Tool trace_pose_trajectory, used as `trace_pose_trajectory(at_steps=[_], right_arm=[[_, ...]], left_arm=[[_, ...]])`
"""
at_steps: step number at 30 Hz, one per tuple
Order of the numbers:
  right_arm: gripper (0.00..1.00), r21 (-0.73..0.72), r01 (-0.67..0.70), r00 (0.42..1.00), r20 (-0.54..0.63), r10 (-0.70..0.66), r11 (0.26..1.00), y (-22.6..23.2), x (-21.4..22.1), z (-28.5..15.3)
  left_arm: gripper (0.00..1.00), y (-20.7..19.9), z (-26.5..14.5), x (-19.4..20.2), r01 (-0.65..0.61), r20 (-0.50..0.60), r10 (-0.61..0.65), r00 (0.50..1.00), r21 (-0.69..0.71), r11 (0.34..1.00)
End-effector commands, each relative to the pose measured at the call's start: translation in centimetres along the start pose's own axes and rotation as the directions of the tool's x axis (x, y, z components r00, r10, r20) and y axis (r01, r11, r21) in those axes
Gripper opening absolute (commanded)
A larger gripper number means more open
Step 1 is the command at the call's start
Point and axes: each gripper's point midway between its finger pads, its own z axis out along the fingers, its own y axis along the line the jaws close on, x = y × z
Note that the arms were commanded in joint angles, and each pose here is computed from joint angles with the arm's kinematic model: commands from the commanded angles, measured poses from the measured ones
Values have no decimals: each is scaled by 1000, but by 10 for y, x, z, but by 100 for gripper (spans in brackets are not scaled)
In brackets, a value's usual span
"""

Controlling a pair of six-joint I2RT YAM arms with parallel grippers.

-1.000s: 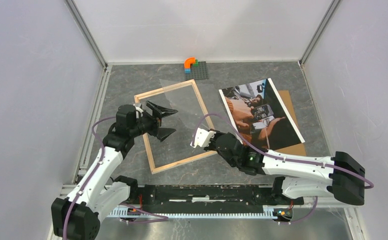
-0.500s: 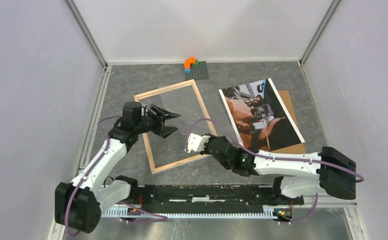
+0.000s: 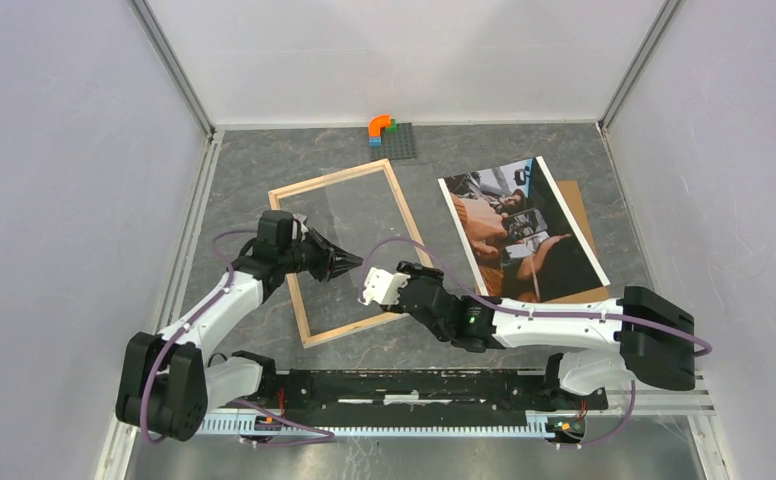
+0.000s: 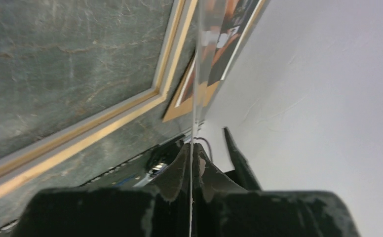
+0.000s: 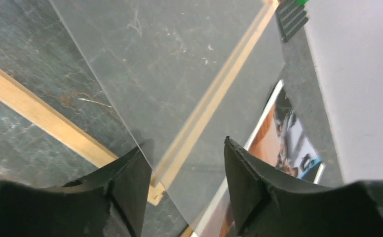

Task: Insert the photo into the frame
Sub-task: Adjust the photo frame item on the photo frame.

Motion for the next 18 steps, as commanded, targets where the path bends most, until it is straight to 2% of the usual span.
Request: trace_pose_trajectory(at_steps=[1, 4, 7, 10, 18], right_arm=[[66, -13, -142, 990, -24, 142, 990, -7, -16, -13], [74, -78, -240, 971, -42, 237, 968, -6, -19, -32], [80, -127, -350, 936, -16, 350, 928, -10, -27, -53], [87, -113, -474, 878, 11, 479, 873, -24, -23, -63], [89, -140, -734, 675, -41, 737, 664, -45, 27, -25]], left_arm=[[3, 3, -4, -12, -280, 10, 280, 960, -42, 959], [2, 25, -7, -24, -352, 13, 357, 934, -144, 925], [2, 45, -10, -31, -370, 6, 380, 925, -216, 904], [2, 62, -14, -38, -373, 9, 391, 921, -276, 886], [2, 76, -22, -48, -367, 19, 391, 920, -307, 878]])
